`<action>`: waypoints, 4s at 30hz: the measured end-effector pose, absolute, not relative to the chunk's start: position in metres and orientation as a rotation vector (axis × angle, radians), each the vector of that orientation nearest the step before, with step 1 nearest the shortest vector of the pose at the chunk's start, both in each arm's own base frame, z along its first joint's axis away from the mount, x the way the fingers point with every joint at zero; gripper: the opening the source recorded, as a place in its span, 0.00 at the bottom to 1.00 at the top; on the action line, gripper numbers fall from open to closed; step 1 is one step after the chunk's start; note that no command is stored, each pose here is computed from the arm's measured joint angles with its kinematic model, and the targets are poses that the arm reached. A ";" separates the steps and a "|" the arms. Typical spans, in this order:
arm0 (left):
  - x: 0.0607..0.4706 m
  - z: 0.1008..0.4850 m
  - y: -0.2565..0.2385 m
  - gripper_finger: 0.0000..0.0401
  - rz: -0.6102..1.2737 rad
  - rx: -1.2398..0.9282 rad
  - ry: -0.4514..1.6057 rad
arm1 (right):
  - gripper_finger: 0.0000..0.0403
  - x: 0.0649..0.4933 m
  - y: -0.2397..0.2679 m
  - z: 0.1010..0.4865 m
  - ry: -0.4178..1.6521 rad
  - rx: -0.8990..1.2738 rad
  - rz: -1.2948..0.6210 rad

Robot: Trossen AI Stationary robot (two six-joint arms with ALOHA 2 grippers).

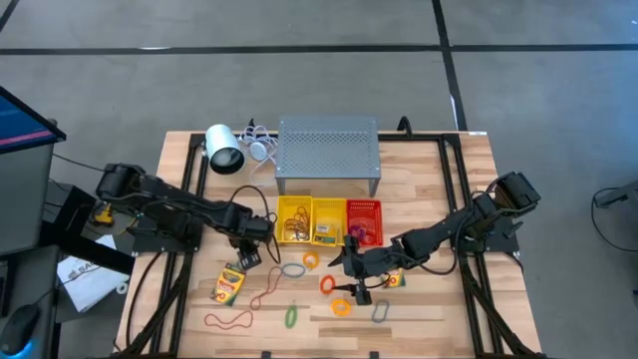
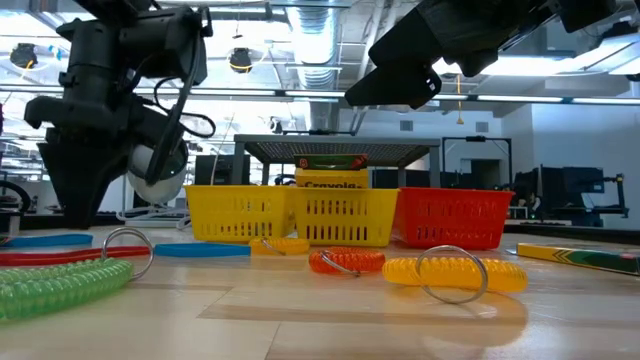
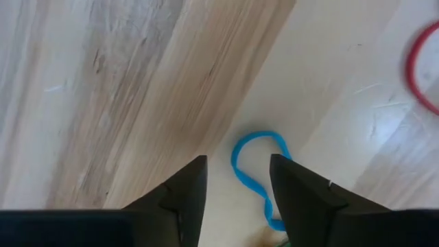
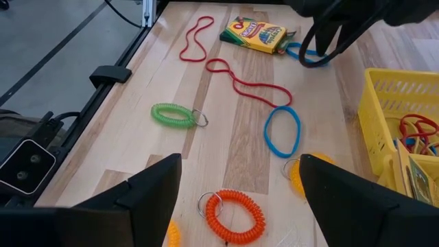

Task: Pick & Place Office Desk Supplies
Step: Put the blue rubber band into the left yellow basket

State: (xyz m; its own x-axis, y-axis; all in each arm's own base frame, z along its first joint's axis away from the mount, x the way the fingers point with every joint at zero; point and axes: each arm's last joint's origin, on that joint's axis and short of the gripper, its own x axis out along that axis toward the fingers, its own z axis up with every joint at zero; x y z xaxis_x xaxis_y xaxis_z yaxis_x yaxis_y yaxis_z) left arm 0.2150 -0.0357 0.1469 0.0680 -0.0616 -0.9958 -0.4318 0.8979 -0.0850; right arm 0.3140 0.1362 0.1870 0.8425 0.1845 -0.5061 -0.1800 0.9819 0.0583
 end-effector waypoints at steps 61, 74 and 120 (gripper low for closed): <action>0.206 0.208 -0.022 0.00 0.037 -0.506 1.168 | 0.72 0.314 0.136 0.187 0.536 0.008 0.193; 0.225 0.247 -0.020 0.00 -0.058 -0.306 0.671 | 0.72 0.314 0.136 0.187 0.533 0.008 0.193; 0.290 0.150 0.017 0.00 0.153 -0.101 0.857 | 0.72 0.314 0.136 0.187 0.535 -0.008 0.197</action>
State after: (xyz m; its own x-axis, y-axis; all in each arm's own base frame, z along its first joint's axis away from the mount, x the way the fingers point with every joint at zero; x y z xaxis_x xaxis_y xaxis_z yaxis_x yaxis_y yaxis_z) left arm 0.2903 0.0165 0.1500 0.6445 0.0933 -0.7589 -0.1744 0.9843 -0.0271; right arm 0.3140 0.1362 0.1869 0.8421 0.1842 -0.5069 -0.1885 0.9811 0.0433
